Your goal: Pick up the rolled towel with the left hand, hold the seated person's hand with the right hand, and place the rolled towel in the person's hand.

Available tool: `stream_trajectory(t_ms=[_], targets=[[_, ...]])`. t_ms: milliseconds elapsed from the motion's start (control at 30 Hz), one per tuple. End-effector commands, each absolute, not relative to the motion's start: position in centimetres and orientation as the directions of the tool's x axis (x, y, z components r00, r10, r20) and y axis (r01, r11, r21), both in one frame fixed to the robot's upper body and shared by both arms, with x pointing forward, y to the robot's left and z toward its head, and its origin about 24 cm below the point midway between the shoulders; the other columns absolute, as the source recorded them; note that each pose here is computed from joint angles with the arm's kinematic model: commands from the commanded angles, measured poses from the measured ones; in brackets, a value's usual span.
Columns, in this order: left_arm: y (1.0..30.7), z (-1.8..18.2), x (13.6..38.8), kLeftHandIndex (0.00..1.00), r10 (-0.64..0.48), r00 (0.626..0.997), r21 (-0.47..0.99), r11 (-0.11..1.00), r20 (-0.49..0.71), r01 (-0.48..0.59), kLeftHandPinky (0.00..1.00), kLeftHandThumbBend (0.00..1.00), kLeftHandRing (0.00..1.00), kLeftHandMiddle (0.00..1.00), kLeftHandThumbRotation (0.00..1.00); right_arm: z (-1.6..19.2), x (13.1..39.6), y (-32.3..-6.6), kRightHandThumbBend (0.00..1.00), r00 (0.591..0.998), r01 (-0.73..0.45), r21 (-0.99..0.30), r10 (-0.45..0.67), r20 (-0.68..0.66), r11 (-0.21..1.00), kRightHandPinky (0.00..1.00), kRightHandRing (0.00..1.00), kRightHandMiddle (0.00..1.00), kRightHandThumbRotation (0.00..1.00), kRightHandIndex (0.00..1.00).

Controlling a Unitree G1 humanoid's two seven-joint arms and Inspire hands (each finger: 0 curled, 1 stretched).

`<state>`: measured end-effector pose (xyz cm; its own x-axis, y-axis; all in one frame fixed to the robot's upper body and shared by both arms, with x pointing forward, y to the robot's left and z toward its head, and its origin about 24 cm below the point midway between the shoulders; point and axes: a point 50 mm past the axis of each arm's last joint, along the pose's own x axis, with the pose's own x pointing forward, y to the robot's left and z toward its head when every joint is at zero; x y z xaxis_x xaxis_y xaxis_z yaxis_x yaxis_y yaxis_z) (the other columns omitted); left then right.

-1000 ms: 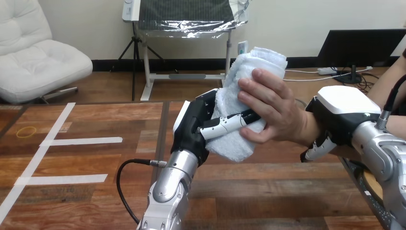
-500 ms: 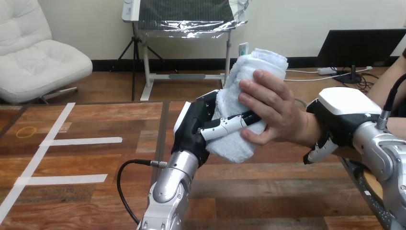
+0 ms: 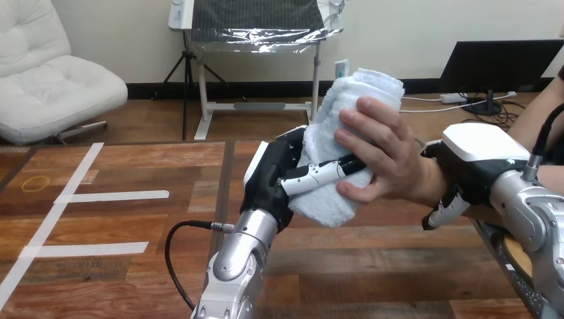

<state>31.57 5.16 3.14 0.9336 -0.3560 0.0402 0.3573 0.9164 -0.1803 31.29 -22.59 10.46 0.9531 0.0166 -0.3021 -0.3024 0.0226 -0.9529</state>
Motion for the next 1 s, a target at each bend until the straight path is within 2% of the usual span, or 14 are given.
stream_trajectory(t_ms=[0, 233, 433, 967], targets=[[3.0, 4.4, 31.6, 0.46, -0.429, 0.900, -0.182, 0.881, 0.081, 0.437, 0.29, 0.68, 0.35, 0.41, 0.03, 10.7, 31.6, -22.7, 0.77, 0.959, -0.284, -0.958, 0.014, -0.284, 0.030, 0.58, 0.69, 0.77, 0.00, 0.80], [3.2, 4.4, 31.7, 0.47, -0.451, 0.889, -0.156, 0.875, 0.082, 0.459, 0.30, 0.67, 0.37, 0.43, 0.04, 10.9, 31.5, -22.6, 0.76, 0.959, -0.282, -0.959, 0.015, -0.282, 0.028, 0.63, 0.73, 0.80, 0.00, 0.83], [3.4, 4.4, 31.7, 0.53, -0.474, 0.876, -0.115, 0.869, 0.088, 0.482, 0.34, 0.66, 0.42, 0.48, 0.06, 11.1, 31.3, -22.5, 0.76, 0.963, -0.268, -0.963, 0.032, -0.267, 0.035, 0.66, 0.77, 0.82, 0.00, 0.84], [4.1, 4.5, 31.8, 0.85, -0.572, 0.815, -0.039, 0.815, 0.093, 0.577, 0.71, 0.66, 0.76, 0.79, 0.27, 11.7, 30.9, -22.5, 0.77, 0.973, -0.228, -0.973, 0.051, -0.226, 0.043, 0.80, 0.87, 0.90, 0.00, 0.87]])
